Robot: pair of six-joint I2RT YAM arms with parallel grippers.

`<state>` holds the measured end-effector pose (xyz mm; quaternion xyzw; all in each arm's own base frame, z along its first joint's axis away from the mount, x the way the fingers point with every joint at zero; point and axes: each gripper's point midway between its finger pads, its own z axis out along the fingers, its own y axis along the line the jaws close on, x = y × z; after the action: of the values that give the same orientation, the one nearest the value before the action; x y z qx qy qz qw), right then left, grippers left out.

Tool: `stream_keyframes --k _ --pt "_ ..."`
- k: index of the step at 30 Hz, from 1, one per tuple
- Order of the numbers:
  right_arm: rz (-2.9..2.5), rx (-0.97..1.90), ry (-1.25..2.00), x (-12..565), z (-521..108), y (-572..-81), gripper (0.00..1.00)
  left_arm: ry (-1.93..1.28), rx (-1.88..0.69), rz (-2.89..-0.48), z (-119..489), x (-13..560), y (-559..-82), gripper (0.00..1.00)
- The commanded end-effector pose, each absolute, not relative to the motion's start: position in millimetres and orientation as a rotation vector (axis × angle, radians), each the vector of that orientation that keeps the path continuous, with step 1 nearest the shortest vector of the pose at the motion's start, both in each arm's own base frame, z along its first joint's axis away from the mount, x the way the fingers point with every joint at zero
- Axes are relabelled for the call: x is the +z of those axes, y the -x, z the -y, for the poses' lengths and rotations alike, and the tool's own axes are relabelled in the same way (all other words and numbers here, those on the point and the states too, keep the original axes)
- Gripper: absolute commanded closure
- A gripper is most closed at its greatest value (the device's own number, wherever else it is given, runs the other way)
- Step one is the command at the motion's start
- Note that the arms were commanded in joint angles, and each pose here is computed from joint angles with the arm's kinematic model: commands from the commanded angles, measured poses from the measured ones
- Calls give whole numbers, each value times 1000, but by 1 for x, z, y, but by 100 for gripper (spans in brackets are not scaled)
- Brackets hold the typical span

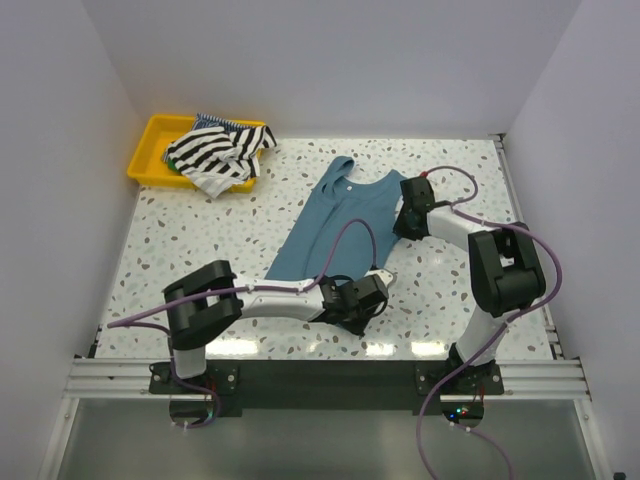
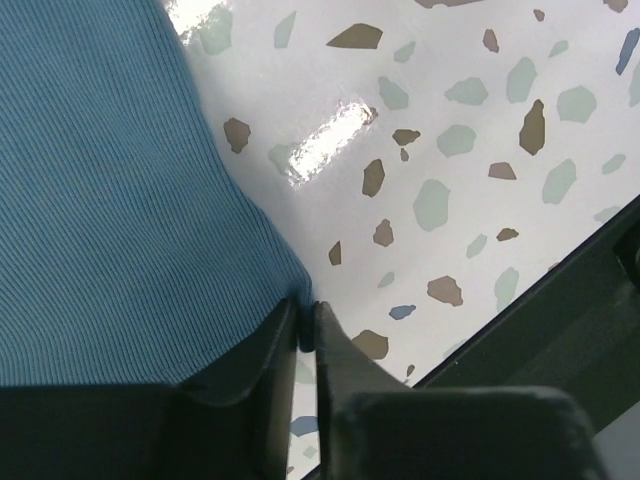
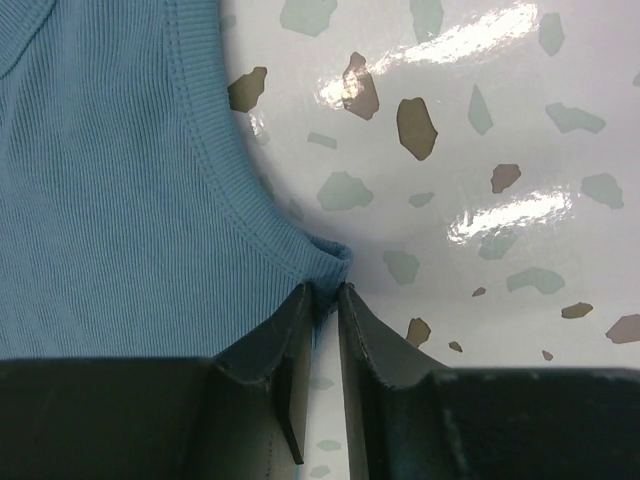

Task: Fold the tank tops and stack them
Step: Fold the tank top

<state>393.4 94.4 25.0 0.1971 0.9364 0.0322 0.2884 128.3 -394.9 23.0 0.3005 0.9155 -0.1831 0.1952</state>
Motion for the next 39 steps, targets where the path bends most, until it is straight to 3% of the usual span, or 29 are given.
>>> stream_keyframes --k 1,2,4,10,19,27,39 --pt "-2465 101 -562 24 -92 -400 81 -840 -484 -2536 399 30 -131 87" --pt "-2465 93 -568 24 -90 -399 82 -855 -490 -2533 400 31 -127 96" --pt "-2465 79 -572 24 -86 -398 85 -880 -516 -2530 403 35 -119 100" --pt "-2445 -40 -594 36 -58 -389 98 -980 -649 -2500 421 51 -90 100" --pt "-2418 -112 -513 80 -50 -386 100 -882 -814 -2427 419 99 -93 100" --pt "-2450 -117 -376 85 -99 -415 99 -631 -948 -2436 387 120 -130 100" --pt "-2469 -90 -235 69 -188 -463 98 -359 -805 -2555 306 84 -160 100"
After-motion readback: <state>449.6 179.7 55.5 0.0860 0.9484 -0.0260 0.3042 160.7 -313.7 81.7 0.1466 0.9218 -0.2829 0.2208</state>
